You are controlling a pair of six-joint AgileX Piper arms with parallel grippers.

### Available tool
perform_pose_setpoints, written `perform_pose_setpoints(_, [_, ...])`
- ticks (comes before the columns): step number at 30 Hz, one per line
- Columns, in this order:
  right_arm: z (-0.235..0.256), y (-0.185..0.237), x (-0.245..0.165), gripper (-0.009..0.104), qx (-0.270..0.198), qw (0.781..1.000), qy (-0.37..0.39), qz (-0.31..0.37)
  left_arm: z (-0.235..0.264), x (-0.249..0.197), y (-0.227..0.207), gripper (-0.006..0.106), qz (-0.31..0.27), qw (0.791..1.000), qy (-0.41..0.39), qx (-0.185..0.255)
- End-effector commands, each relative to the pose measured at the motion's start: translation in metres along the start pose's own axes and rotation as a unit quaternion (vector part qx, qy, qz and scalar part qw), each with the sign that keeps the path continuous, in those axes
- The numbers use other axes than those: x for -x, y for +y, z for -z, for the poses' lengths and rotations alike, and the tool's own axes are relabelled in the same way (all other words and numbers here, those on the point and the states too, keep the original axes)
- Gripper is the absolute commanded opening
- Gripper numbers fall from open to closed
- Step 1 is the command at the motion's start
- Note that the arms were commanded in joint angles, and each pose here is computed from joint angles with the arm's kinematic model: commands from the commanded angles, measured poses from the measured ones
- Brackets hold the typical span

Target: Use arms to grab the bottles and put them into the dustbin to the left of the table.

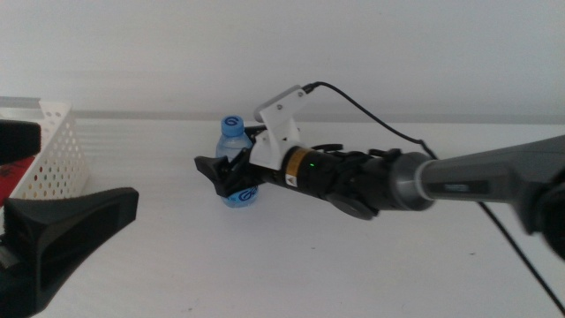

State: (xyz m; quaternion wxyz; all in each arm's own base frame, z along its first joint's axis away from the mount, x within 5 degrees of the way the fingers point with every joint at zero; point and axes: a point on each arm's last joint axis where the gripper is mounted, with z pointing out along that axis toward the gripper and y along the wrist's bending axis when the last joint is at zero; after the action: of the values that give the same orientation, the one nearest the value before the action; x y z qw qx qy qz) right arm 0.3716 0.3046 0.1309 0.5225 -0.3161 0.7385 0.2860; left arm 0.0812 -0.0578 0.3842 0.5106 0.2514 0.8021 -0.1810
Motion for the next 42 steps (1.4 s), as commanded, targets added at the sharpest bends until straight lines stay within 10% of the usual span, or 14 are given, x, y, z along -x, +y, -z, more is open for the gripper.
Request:
perform_pose_setpoints(1, [0.015,0.004,0.003,0.088,-0.002,1.0,0.01,-0.002,0.0,0.001,-0.001,0.094,0.003,1.0,-0.009,-0.003])
perform_pose_setpoints(19, [0.139,0.031,-0.013,0.088,-0.025,0.997,0.073,-0.008,0.0,0.001,-0.001,0.094,0.003,1.0,-0.009,-0.003])
perform_pose_setpoints(31, [0.288,0.05,0.05,0.088,-0.139,0.984,0.112,-0.001,0.0,0.001,-0.001,0.094,0.003,1.0,-0.009,-0.003])
perform_pose_setpoints(42, [0.41,0.099,0.067,0.088,-0.045,0.994,0.092,0.047,0.0,0.001,-0.001,0.094,0.003,1.0,-0.009,-0.003])
